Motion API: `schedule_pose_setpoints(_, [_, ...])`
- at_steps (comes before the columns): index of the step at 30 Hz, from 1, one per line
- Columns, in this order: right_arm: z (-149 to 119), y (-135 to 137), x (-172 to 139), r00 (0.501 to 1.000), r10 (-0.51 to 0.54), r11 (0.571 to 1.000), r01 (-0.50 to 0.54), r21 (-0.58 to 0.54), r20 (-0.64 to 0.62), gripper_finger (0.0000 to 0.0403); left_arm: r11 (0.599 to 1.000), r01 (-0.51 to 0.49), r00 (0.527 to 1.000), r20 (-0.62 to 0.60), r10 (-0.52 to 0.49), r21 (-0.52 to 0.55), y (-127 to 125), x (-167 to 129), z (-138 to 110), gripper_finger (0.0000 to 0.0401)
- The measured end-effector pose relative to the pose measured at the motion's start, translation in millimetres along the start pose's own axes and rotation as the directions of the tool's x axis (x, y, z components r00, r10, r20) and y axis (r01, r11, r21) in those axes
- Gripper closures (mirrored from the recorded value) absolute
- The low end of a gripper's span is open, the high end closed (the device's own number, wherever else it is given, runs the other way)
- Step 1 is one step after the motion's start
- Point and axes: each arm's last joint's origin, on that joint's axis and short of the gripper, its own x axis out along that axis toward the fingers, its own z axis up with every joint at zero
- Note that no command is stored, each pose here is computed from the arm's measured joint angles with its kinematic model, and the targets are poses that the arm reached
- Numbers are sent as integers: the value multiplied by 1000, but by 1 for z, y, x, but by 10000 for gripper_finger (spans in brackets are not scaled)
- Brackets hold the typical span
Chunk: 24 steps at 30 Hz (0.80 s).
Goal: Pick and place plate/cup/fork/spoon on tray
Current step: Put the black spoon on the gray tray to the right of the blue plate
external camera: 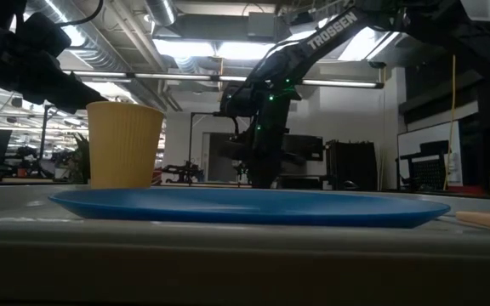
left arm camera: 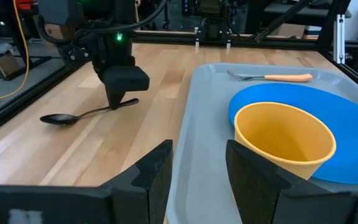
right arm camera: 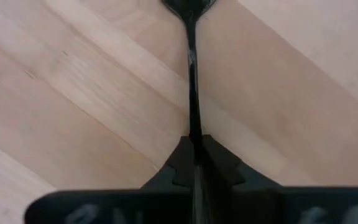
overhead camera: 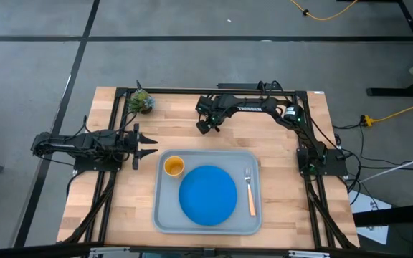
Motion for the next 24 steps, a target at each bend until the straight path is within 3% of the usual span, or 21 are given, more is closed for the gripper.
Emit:
schedule_pose_setpoints(10, [-1, 8, -6, 999, 49, 999, -50, 16, 22, 402, 1000, 0, 1000, 1, 0, 0, 0, 0, 0, 258])
schedule_pose_setpoints(24, [-7, 16, -19, 998, 22, 1000, -22, 8, 52, 402, 1000, 0, 1000, 0, 0, 0, 0, 0, 0, 258])
